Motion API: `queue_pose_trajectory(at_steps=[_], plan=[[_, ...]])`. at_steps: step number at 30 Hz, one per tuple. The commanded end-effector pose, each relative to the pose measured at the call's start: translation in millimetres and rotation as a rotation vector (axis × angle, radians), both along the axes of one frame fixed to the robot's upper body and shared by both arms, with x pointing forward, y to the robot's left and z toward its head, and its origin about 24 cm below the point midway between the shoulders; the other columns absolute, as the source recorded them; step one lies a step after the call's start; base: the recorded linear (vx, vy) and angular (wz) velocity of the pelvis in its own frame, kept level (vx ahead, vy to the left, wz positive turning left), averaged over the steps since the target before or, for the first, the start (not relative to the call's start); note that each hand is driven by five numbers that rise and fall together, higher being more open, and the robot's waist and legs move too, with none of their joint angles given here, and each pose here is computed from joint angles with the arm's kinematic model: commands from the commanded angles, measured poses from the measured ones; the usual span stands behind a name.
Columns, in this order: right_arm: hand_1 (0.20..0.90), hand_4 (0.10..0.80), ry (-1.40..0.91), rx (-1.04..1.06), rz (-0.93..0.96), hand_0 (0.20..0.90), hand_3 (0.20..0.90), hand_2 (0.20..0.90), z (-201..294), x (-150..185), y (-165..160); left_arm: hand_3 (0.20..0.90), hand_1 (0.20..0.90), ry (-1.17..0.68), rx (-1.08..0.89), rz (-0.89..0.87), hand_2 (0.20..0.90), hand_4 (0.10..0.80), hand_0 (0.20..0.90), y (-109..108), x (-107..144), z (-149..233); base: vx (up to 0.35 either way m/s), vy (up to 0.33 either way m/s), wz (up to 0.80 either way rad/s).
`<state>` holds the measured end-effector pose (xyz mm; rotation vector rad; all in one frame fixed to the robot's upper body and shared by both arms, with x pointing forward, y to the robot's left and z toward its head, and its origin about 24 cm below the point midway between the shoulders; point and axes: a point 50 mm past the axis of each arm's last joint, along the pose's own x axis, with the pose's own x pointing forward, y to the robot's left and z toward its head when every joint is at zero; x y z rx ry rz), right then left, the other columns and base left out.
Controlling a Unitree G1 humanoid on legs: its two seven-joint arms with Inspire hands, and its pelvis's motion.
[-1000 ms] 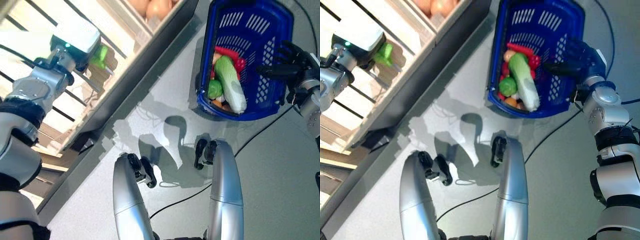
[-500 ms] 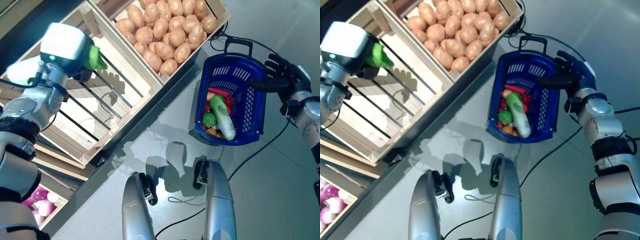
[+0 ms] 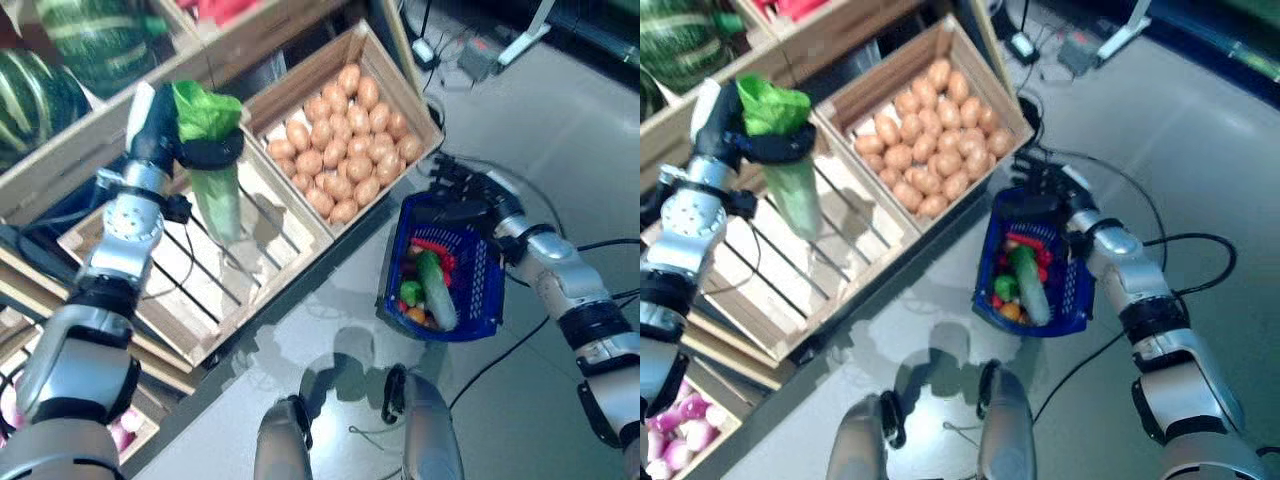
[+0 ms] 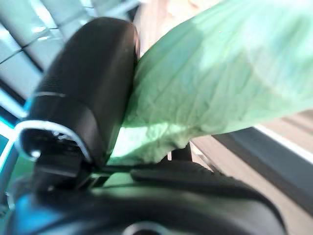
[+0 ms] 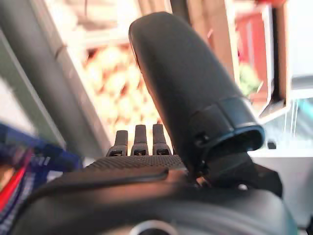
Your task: Put vegetables into the basket
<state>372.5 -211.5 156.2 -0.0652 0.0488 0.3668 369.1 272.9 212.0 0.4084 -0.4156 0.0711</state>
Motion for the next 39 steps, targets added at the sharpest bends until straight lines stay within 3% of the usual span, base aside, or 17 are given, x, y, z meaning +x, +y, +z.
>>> queue_pose_trajectory(at_steps=[1,9,16,27,34,39], plan=[[0.9,0.8,0.127,0.156,0.241,0.9,0.9,0.9,-25,-8,41,0.3,0.3,-0.133,-0.254,-0.144,0.3,0.4,0.3,-13,-12,-4,0.193,-0.035,-0.06],[0.9,0.8,0.238,0.194,0.425,0.9,0.9,0.9,-33,-16,89,0.3,0.3,-0.053,-0.336,-0.27,0.3,0.4,0.3,-58,-12,-42,0.076,-0.014,0.02],[0.9,0.8,0.344,0.257,0.512,0.9,0.9,0.9,-37,-23,108,0.3,0.3,0.027,-0.305,-0.376,0.3,0.4,0.3,-96,-19,-68,0.001,0.004,0.1],[0.9,0.8,0.46,0.285,0.518,0.9,0.9,0.9,-49,-22,121,0.3,0.3,0.095,-0.314,-0.519,0.3,0.4,0.3,-127,-30,-90,0.008,0.003,0.02],[0.9,0.8,0.5,0.173,0.359,0.9,0.9,0.9,-68,-12,111,0.3,0.3,0.112,-0.403,-0.565,0.3,0.4,0.3,-145,-31,-93,0.017,-0.002,0.0],[0.9,0.8,0.369,-0.02,0.141,0.9,0.9,0.9,-66,3,103,0.3,0.3,0.111,-0.453,-0.573,0.3,0.4,0.3,-157,-32,-91,0.007,0.004,0.03]])
